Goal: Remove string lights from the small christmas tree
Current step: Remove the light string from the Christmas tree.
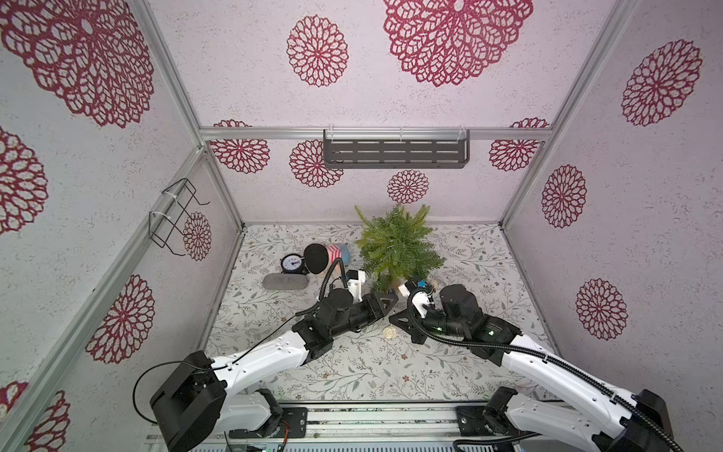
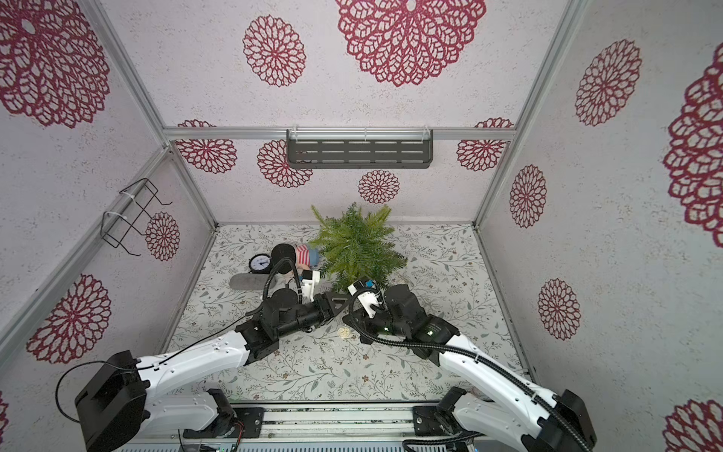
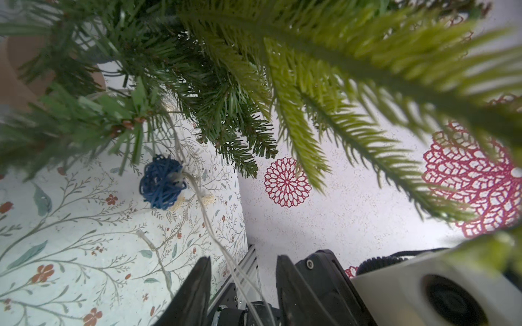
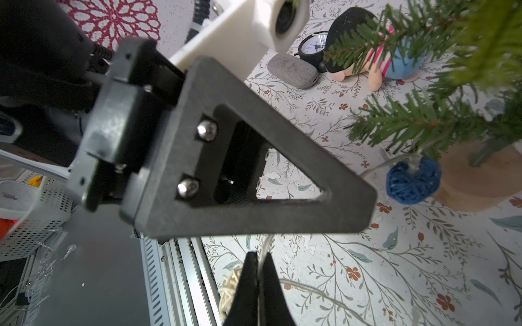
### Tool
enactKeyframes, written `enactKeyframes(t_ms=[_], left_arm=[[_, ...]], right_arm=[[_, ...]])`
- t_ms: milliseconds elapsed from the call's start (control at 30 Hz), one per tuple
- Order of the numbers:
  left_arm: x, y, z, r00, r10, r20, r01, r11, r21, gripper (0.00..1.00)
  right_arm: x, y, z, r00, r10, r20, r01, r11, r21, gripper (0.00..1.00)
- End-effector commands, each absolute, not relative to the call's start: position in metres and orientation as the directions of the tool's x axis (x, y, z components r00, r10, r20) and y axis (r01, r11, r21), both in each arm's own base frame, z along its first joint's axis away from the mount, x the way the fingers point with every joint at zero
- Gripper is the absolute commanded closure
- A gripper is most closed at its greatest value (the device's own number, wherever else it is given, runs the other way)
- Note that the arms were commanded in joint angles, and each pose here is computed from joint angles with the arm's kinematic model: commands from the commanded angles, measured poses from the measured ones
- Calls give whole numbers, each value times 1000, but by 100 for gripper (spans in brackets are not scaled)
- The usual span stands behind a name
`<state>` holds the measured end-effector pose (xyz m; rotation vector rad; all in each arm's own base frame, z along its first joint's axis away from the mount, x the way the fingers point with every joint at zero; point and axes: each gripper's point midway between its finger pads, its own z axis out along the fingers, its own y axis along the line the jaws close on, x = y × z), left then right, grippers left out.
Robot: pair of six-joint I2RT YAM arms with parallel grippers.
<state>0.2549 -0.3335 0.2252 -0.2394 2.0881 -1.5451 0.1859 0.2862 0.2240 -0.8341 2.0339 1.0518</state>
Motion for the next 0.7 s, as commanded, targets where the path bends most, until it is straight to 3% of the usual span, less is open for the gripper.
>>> enactKeyframes(t_ms=[0,267,667], left_arm=[[254,-344,248,-840,-440,-317,211,274,-939,65],[254,-344,258,-834,-449,-322,228,252,-941,82],[251,-327,268,-801,-469,-373,247,309,-919,96]], right_arm=[[186,289,229,-522,-221,-824,-803,454,387,100],[186,287,227,-522,-215,-825,-798,465,384,100],[188,292,228,-519,-216,-827,-800,462,382,100]])
